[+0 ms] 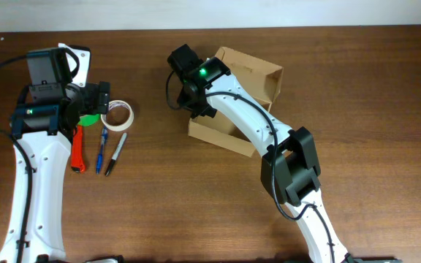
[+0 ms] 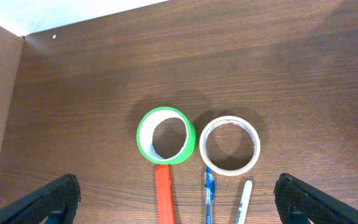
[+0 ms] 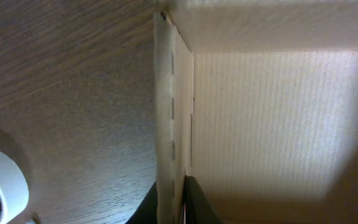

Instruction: Pack container

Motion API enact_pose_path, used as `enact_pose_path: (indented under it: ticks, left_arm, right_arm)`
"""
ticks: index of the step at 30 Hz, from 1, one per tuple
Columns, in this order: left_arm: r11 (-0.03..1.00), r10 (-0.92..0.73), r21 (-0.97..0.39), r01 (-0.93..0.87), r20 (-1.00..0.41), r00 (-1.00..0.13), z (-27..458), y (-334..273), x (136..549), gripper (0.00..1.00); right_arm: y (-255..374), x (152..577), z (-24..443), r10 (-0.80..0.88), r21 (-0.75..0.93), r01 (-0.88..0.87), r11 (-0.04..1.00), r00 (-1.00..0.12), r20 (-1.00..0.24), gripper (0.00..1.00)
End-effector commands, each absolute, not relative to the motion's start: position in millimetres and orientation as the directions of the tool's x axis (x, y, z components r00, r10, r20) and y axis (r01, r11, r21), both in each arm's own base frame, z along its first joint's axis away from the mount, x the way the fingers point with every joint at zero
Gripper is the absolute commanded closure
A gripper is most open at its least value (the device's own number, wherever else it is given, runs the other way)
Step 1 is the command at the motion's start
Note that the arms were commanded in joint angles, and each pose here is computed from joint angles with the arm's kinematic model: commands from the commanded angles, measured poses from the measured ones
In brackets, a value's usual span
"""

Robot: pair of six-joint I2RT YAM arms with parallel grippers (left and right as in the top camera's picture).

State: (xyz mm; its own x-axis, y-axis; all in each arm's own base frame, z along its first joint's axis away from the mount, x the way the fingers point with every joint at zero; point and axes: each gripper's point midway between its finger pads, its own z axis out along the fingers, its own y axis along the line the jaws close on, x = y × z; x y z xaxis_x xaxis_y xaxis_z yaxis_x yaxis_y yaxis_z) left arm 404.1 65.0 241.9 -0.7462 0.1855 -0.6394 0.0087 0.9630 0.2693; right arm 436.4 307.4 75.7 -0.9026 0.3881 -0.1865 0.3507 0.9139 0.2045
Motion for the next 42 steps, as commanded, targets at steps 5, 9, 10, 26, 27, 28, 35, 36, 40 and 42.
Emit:
enact_pose_path:
  ticks: [5,9,10,26,27,28,35,36,40,42]
  left_arm:
    - [0.963,0.197,0.269,0.024,-0.642,-0.741,244,65,407,0.00]
    - [0.963,0.197,0.269,0.024,-0.641,-0.741,244,65,407,0.00]
    - [0.963,0.197,0.269,0.024,-0.641,-0.741,244,65,407,0.00]
    - [0.962,0.199,0.271,0.022,-0.647,-0.736,245,65,409,0.00]
    - [0.962,0.199,0.271,0.021,-0.648,-0.735,246,65,409,0.01]
    - [0.962,0.199,0.271,0.021,-0.649,-0.734,246,65,409,0.01]
    - [0.961,0.201,0.275,0.013,-0.668,-0.716,250,65,414,0.00]
    - [0.961,0.201,0.275,0.012,-0.671,-0.713,251,66,415,0.00]
    - [0.961,0.202,0.277,0.009,-0.679,-0.705,253,66,417,0.00]
    - [0.961,0.202,0.277,0.009,-0.680,-0.705,253,66,417,0.01]
  right_arm:
    - [306,441,87,0.355,0.190,0.315,0.930,-0.904,-0.240,0.58]
    - [302,445,88,0.306,0.165,0.268,0.949,-0.911,-0.277,0.56]
    - [302,447,89,0.281,0.159,0.243,0.957,-0.914,-0.291,0.56]
    - [255,482,277,0.011,-0.030,0.044,0.999,-0.713,-0.701,0.76]
    - [242,481,286,0.013,-0.056,0.076,0.996,-0.698,-0.716,0.79]
    - [232,480,293,0.016,-0.073,0.100,0.992,-0.689,-0.725,0.79]
    - [157,477,313,0.075,-0.120,0.227,0.966,-0.696,-0.714,0.81]
    - [146,477,314,0.088,-0.122,0.245,0.962,-0.700,-0.708,0.82]
    - [96,471,323,0.166,-0.095,0.314,0.945,-0.707,-0.687,0.83]
    - [74,464,325,0.206,-0.074,0.341,0.937,-0.712,-0.671,0.83]
